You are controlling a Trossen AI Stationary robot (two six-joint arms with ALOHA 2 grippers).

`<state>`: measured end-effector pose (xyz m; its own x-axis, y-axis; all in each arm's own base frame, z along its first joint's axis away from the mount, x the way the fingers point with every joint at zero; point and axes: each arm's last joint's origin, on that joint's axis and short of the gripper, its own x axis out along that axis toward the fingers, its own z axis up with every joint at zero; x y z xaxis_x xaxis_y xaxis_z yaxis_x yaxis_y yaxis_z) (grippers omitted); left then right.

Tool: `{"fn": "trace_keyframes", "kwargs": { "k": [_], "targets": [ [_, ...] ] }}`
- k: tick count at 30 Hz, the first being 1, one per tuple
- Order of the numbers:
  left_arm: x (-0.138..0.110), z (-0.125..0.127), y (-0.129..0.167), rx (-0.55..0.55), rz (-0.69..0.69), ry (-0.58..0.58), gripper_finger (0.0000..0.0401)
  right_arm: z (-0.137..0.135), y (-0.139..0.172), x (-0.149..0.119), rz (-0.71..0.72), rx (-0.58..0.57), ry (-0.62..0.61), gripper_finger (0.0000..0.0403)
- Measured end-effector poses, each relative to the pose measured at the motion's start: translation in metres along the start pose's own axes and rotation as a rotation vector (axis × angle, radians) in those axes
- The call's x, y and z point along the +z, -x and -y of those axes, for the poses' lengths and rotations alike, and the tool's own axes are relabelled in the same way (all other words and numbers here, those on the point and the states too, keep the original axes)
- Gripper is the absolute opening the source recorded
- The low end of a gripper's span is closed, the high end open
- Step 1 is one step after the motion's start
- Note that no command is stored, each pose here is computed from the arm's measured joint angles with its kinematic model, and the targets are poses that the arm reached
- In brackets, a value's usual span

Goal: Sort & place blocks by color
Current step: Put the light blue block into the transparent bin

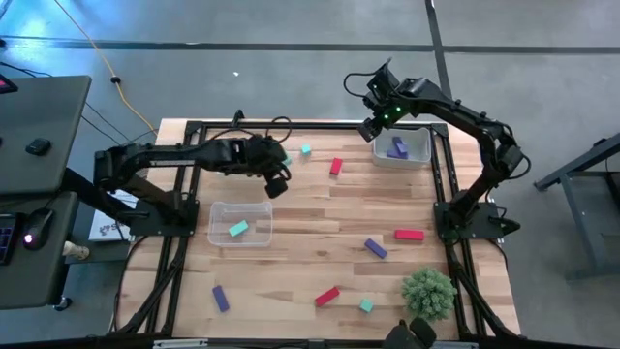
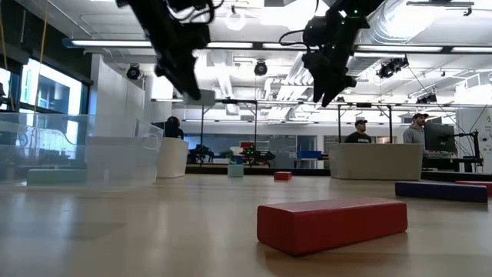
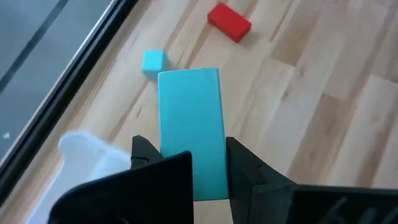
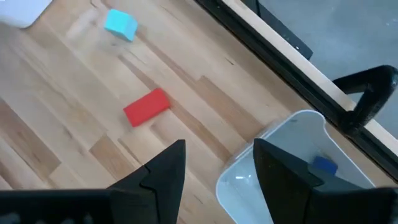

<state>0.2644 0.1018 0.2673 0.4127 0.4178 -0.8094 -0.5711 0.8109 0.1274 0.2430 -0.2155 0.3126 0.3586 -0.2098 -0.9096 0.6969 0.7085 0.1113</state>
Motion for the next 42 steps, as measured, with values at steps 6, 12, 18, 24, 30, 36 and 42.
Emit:
{"fn": "trace_keyframes", "kwargs": {
  "k": [6, 12, 18, 24, 30, 36, 42],
  "targets": [
    [-0.02, -0.003, 0.03, 0.003, -0.102, 0.065, 0.0007, -0.01, -0.001, 0.0, 0.005, 0.013, 0.026, 0.0178],
    [-0.04, 0.004, 0.05, 0.006, -0.218, 0.049, 0.0007, -0.02, -0.001, 0.0, 0.018, 0.027, 0.009, 0.0178],
    [-0.058, 0.022, 0.052, -0.012, -0.299, -0.012, 0.0007, -0.035, -0.002, -0.003, 0.011, 0.046, 0.001, 0.0178],
    [-0.087, 0.039, 0.042, -0.06, -0.406, -0.052, 0.0008, -0.053, -0.003, -0.007, 0.002, 0.069, -0.001, 0.0178],
    [-0.11, 0.051, 0.041, -0.077, -0.454, -0.103, 0.0008, -0.072, -0.003, -0.012, -0.01, 0.092, -0.016, 0.0178],
    [-0.125, 0.058, 0.04, -0.077, -0.474, -0.132, 0.0007, -0.092, -0.002, -0.018, -0.024, 0.116, -0.027, 0.0178],
    [-0.143, 0.065, 0.029, -0.125, -0.479, -0.156, 0.0008, -0.118, 0.0, -0.029, -0.045, 0.147, -0.02, 0.0178]
  ]
}}
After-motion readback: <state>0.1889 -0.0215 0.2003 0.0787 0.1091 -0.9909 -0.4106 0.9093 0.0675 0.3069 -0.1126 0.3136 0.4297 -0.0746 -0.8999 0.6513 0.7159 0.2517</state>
